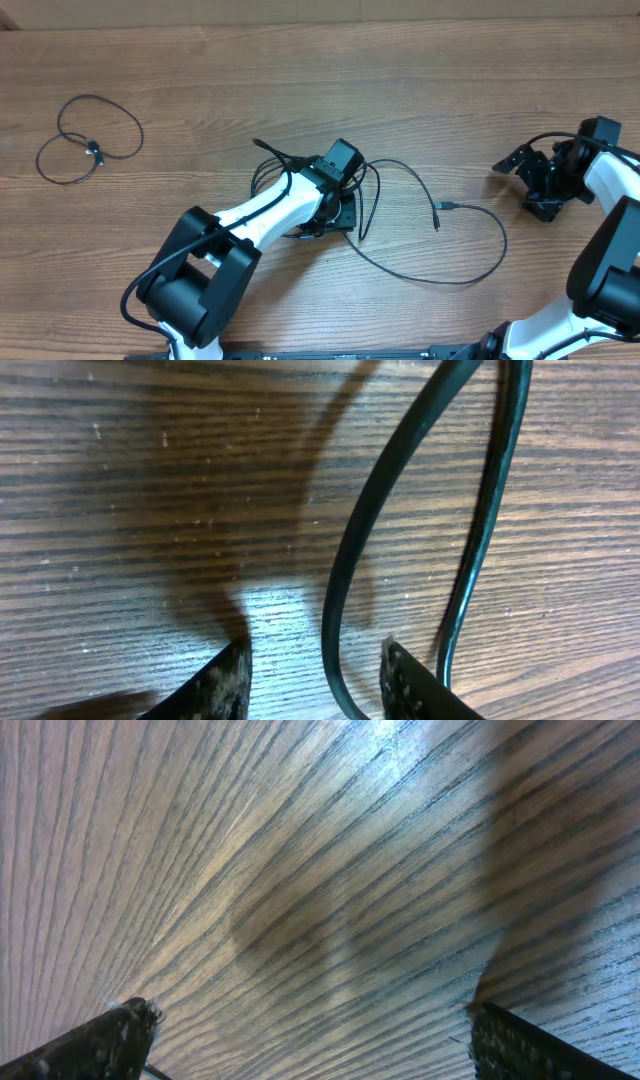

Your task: Untangle cables

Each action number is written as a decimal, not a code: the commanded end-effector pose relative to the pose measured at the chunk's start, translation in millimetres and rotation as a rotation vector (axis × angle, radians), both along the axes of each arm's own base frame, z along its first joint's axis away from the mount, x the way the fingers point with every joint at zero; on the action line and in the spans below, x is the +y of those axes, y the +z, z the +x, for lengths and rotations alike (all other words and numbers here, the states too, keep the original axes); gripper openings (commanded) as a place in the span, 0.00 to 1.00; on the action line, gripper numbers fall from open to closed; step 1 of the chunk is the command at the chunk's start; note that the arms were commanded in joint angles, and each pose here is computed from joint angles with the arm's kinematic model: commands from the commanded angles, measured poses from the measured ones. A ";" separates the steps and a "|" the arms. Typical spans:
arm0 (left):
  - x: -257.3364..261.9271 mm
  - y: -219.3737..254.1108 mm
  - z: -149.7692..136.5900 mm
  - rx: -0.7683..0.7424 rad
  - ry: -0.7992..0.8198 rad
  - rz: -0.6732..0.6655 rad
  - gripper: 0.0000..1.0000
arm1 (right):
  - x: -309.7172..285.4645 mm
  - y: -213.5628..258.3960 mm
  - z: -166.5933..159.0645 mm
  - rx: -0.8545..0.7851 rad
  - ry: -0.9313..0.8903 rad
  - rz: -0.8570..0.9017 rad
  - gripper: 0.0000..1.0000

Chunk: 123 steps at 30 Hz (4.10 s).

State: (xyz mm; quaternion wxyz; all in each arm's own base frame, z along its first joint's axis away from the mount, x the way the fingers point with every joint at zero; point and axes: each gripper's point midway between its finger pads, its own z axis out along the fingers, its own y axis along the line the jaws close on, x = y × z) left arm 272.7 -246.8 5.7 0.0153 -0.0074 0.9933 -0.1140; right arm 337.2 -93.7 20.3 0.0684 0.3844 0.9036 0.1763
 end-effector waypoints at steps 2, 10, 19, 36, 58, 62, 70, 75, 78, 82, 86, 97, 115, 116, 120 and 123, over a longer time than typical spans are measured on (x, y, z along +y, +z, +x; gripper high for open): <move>0.6 -3.5 -1.0 -0.003 0.021 0.010 0.45 | -5.5 5.3 7.5 -0.021 0.001 -0.018 1.00; 0.2 -3.6 -0.5 -0.006 0.020 0.008 0.48 | -5.5 5.3 7.5 -0.021 0.001 -0.018 1.00; -0.5 -3.4 0.4 -0.010 0.021 0.005 0.52 | -5.5 5.3 7.5 -0.021 0.001 -0.018 1.00; 2.3 -6.9 4.8 -0.032 0.059 0.016 0.41 | -5.5 5.3 7.5 -0.021 0.001 -0.018 1.00; 0.5 -5.7 13.1 -0.070 0.062 0.012 0.32 | -5.5 5.3 7.5 -0.021 0.001 -0.018 1.00; 0.6 -5.8 13.0 -0.070 0.063 0.012 0.33 | -5.5 5.3 7.5 -0.021 0.001 -0.018 1.00; 0.5 -5.6 13.3 -0.071 0.062 0.012 0.30 | -5.5 5.3 7.5 -0.021 0.001 -0.018 1.00; 0.0 -5.7 12.6 -0.067 0.062 0.008 0.21 | -5.5 5.3 7.5 -0.021 0.001 -0.018 1.00; -1.9 -5.4 11.0 -0.058 0.059 -0.002 0.08 | -5.5 5.3 7.5 -0.021 0.001 -0.018 1.00; -1.7 -5.5 9.8 -0.053 0.057 -0.002 0.04 | -5.5 5.3 7.5 -0.021 0.001 -0.018 1.00; 0.0 -3.4 1.5 -0.017 0.006 -0.012 0.04 | -5.5 5.3 7.5 -0.021 0.001 -0.018 1.00; -9.9 66.7 5.9 -0.127 -0.177 -0.162 0.04 | -5.5 5.3 7.5 -0.021 0.001 -0.018 1.00; -36.3 279.0 -18.2 -0.575 -0.291 -0.662 0.04 | -5.5 5.3 7.5 -0.021 0.001 -0.018 1.00; -36.9 286.9 -22.2 -0.583 -0.300 -0.689 0.04 | -5.5 5.3 7.5 -0.021 0.001 -0.018 1.00; -42.1 317.8 -37.8 -0.628 -0.366 -0.800 0.04 | -5.5 5.3 7.5 -0.021 0.001 -0.018 1.00; -44.7 336.1 -45.8 -0.665 -0.408 -0.863 0.04 | -5.5 5.3 7.5 -0.021 0.001 -0.018 1.00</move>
